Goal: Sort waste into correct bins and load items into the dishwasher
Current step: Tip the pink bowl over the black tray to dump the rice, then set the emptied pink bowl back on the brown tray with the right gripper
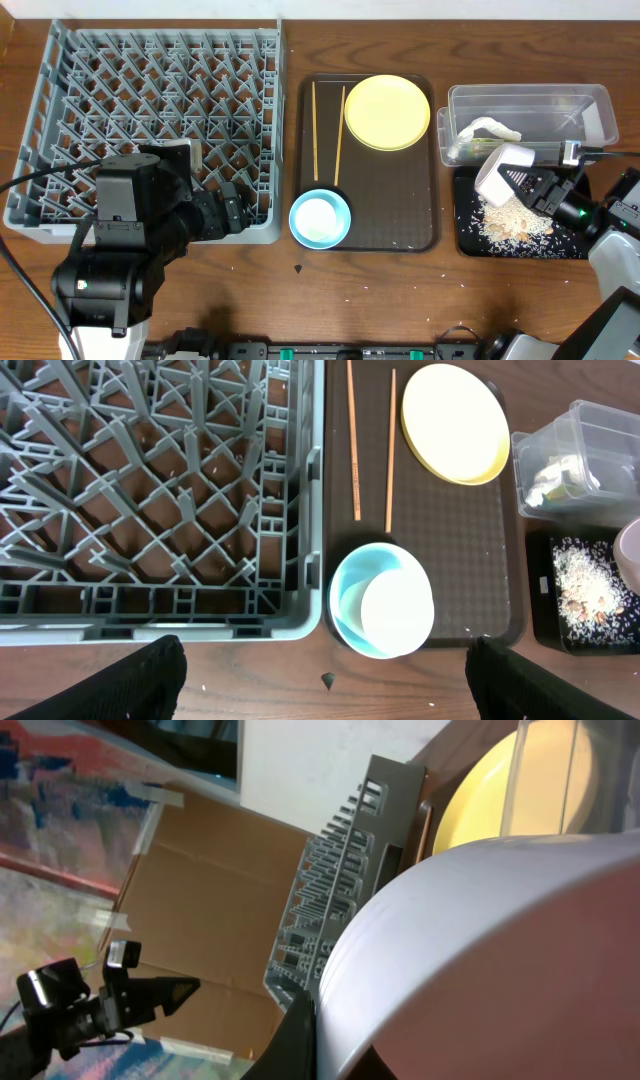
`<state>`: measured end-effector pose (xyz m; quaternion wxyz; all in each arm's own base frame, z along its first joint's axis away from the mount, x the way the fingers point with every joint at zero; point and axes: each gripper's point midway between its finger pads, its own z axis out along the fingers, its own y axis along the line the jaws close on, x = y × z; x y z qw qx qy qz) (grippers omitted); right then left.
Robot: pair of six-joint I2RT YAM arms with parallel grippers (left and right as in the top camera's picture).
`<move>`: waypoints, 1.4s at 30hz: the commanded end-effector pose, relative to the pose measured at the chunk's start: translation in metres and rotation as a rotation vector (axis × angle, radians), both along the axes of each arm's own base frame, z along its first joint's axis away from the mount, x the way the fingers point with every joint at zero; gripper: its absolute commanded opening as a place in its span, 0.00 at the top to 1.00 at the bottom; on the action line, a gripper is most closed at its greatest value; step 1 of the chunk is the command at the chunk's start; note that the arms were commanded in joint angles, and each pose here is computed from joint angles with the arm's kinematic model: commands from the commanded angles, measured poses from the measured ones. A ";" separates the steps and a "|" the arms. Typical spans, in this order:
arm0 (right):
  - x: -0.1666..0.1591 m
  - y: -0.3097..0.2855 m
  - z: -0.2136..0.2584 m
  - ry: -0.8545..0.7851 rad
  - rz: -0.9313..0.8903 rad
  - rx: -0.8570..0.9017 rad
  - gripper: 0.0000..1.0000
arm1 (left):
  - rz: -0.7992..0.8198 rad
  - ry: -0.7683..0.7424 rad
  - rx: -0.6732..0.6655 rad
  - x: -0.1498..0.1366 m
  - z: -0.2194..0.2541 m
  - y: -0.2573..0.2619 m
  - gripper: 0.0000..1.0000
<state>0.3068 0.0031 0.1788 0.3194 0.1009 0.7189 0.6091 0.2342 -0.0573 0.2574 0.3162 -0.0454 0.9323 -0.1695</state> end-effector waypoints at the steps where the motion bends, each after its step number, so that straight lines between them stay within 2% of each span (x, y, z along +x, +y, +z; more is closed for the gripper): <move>1: -0.001 0.003 0.006 -0.003 0.009 0.003 0.99 | 0.000 -0.025 0.010 0.001 0.009 0.001 0.10; 8: 0.001 0.001 -0.001 0.051 -0.015 0.000 0.99 | 0.000 -0.026 0.010 0.001 0.009 0.001 0.10; 12: 0.004 -0.018 -0.055 0.393 -0.207 -0.088 0.99 | 0.000 -0.026 0.010 0.001 0.009 0.001 0.10; 13: 0.003 -0.013 -0.046 0.329 -0.165 -0.074 0.99 | 0.000 -0.026 0.010 0.001 0.009 0.001 0.10; 15: -0.002 0.003 -0.005 0.031 -0.013 -0.028 0.99 | 0.000 -0.021 0.010 0.001 0.008 0.001 0.09; 16: -0.003 0.005 0.003 -0.023 0.012 -0.019 0.99 | 0.000 -0.020 0.010 0.000 0.008 0.001 0.09; 17: 0.000 0.001 -0.003 0.018 -0.015 -0.033 0.99 | 0.000 -0.020 0.010 0.000 0.008 0.001 0.10; 19: 0.004 -0.006 -0.025 0.223 -0.099 -0.017 0.99 | 0.000 -0.026 0.010 0.002 0.009 0.001 0.09; 20: 0.002 -0.003 -0.018 0.186 -0.073 -0.005 0.99 | 0.000 -0.029 0.010 0.002 0.010 0.001 0.10; 21: -0.003 0.007 0.004 0.005 0.018 0.004 0.99 | 0.000 -0.029 0.010 0.002 0.010 0.001 0.09; 22: -0.006 0.013 0.013 -0.075 0.061 0.003 0.99 | 0.000 -0.028 0.010 0.002 0.010 0.001 0.09; 25: 0.006 0.005 -0.019 0.215 -0.065 -0.010 0.99 | 0.000 -0.029 0.010 0.002 0.010 0.001 0.09; 31: 0.003 0.037 0.017 0.043 0.083 -0.026 0.99 | 0.000 -0.029 0.010 0.002 0.010 0.001 0.10; 35: 0.009 0.071 0.031 0.017 0.107 -0.150 0.99 | 0.000 -0.028 0.010 0.002 0.010 0.001 0.10; 38: 0.013 0.102 0.021 0.051 0.079 -0.312 0.99 | 0.000 -0.029 0.010 0.002 0.010 0.001 0.10; 40: 0.014 0.122 -0.019 0.143 0.001 -0.578 0.99 | 0.000 -0.029 0.010 0.002 0.010 0.001 0.10; 42: 0.012 0.133 -0.044 0.123 -0.016 -0.802 0.99 | 0.000 -0.029 0.010 0.002 0.010 0.001 0.09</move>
